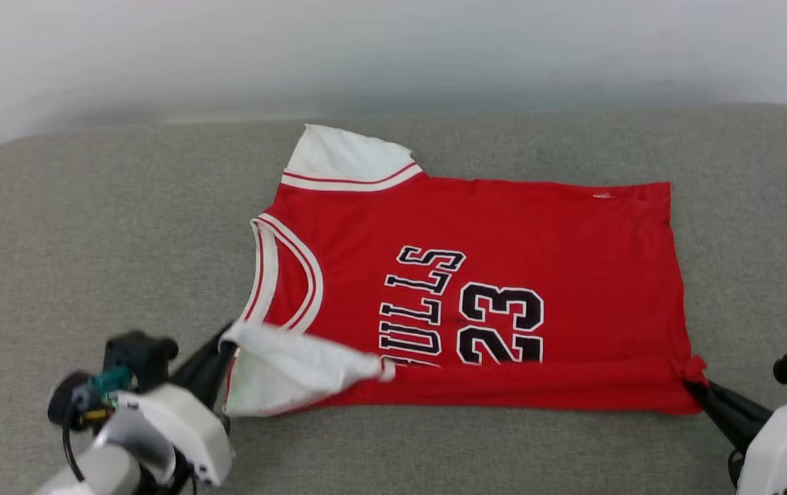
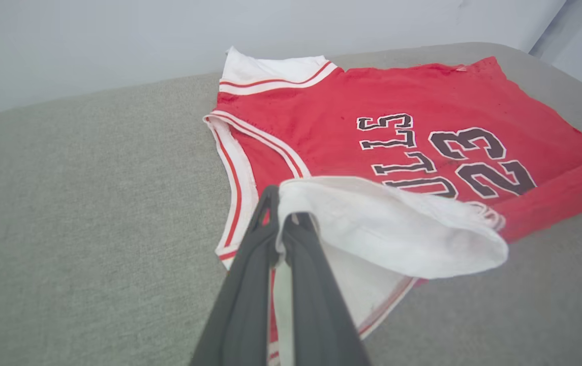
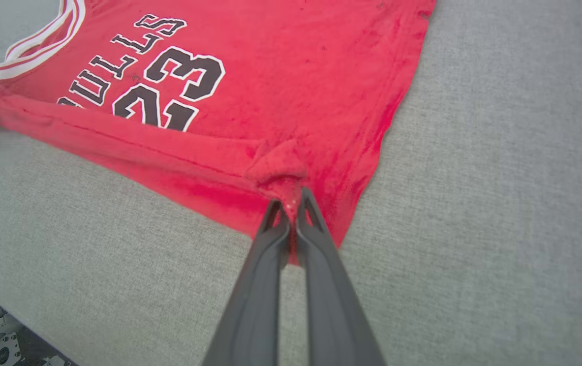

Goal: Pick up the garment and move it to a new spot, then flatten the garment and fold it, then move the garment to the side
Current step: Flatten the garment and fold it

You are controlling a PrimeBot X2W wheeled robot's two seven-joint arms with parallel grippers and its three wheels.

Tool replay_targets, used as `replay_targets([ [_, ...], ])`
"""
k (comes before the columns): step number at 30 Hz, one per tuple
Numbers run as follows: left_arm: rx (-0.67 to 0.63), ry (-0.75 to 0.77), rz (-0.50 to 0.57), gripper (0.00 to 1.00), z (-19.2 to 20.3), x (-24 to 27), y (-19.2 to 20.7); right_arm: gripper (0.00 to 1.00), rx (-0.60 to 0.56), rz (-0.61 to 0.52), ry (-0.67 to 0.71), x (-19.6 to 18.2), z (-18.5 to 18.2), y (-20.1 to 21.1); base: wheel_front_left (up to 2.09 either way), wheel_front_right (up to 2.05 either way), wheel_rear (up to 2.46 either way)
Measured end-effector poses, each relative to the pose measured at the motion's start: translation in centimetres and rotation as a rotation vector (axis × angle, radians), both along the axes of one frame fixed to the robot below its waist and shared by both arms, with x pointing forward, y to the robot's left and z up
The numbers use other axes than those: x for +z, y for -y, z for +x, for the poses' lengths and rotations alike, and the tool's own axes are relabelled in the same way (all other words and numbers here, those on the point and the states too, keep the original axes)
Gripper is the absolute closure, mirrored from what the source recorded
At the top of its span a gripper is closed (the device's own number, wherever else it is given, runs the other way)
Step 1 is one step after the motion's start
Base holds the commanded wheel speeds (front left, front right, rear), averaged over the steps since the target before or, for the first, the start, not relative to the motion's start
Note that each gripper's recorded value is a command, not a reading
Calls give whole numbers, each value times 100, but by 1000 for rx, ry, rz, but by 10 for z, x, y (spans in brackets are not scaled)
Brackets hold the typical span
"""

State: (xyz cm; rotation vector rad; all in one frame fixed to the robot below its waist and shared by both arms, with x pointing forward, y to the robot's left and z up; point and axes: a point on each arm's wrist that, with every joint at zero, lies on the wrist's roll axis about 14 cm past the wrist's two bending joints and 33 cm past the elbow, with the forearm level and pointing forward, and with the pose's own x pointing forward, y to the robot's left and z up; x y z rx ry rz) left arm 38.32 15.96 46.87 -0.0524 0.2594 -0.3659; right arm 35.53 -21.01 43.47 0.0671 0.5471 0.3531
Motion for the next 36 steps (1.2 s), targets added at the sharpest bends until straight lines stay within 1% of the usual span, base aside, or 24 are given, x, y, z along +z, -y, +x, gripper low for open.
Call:
replay_targets([
  [8, -38, 59, 43, 100, 65, 14, 4, 100, -15, 9, -24, -6, 23, -3, 0, 0, 0],
  [13, -45, 22, 81, 100, 93, -8, 4, 100, -21, 0, -77, -24, 35, -3, 0, 0, 0],
  [19, -58, -84, 101, 100, 104, -53, 6, 100, -32, -23, -150, -50, 41, 1, 0, 0, 0],
  [23, -72, -154, 116, 100, 102, -80, 8, 100, -31, -37, -181, -63, 42, 3, 0, 0, 0],
  [25, -71, -165, 116, 100, 101, -85, 9, 100, -26, -34, -192, -65, 41, 1, 0, 0, 0],
  [26, -69, -169, 115, 98, 101, -86, 9, 91, -23, -34, -188, -65, 42, 0, 0, 0, 0],
  [27, -67, -169, 113, 56, 100, -87, 9, 60, -23, -28, -182, -63, 43, -2, 0, 0, 0],
  [28, -65, -165, 116, 0, 100, -86, 9, 0, -25, -18, -173, -61, 45, -3, 0, 0, 0],
  [30, -67, -151, 125, 0, 102, -81, 8, 0, -24, -14, -146, -54, 48, -4, 0, 0, 0],
  [34, -62, -62, 146, 0, 109, -53, 3, 0, -12, 4, -66, -32, 55, -9, 0, 0, 0],
  [36, -45, -22, 126, 0, 115, -33, -1, 0, -16, 18, -19, -18, 59, -9, 0, 0, 0],
])
